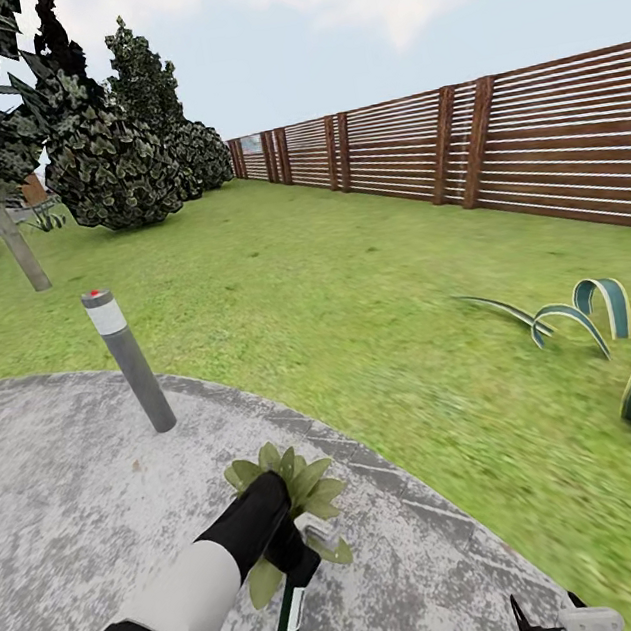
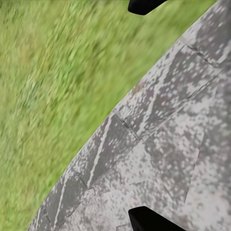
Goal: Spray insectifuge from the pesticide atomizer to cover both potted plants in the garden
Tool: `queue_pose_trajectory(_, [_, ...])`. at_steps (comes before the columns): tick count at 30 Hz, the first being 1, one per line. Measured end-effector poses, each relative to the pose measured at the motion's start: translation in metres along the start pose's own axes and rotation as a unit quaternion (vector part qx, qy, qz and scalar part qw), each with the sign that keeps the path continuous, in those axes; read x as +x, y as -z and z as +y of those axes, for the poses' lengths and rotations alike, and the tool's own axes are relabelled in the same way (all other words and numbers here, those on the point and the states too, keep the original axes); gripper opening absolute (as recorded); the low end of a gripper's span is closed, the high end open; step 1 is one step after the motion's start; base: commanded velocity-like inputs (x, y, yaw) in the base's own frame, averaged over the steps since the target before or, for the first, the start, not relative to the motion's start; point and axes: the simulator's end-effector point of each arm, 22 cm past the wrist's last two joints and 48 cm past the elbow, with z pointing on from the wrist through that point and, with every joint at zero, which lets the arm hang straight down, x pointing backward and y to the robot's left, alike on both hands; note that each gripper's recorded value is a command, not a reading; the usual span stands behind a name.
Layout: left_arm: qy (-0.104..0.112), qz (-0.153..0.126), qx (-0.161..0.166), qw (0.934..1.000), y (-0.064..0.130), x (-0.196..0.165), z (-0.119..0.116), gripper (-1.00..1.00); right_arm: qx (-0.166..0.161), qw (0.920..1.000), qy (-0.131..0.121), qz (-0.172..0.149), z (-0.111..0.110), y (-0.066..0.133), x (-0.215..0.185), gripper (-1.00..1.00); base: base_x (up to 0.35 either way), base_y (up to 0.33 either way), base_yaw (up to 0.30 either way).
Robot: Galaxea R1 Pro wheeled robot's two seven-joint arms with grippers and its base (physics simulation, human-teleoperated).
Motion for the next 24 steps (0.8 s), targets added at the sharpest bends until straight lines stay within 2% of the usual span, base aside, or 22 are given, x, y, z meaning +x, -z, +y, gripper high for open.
queue_pose_trajectory(7, [-0.002,-0.001,-0.003,1.0000,0.0006,-0.0014,0.0006,-1.00,0.000,1.0000,0.000,0.000,0.0002,-0.0001,0.0003,1.00,-0.264,0.000,0.000])
queue_pose_trajectory(11, [-0.003,-0.002,-0.005,1.0000,0.0017,-0.0021,0.0016,-1.00,0.000,1.0000,0.000,0.000,0.0001,0.0000,0.0001,1.00,-0.095,0.000,0.017])
queue_pose_trajectory(24, [0.002,-0.006,-0.005,1.0000,0.0041,-0.0028,0.0049,-1.00,0.000,1.0000,0.000,0.000,0.0002,-0.0001,0.0000,1.00,-0.004,0.000,0.252])
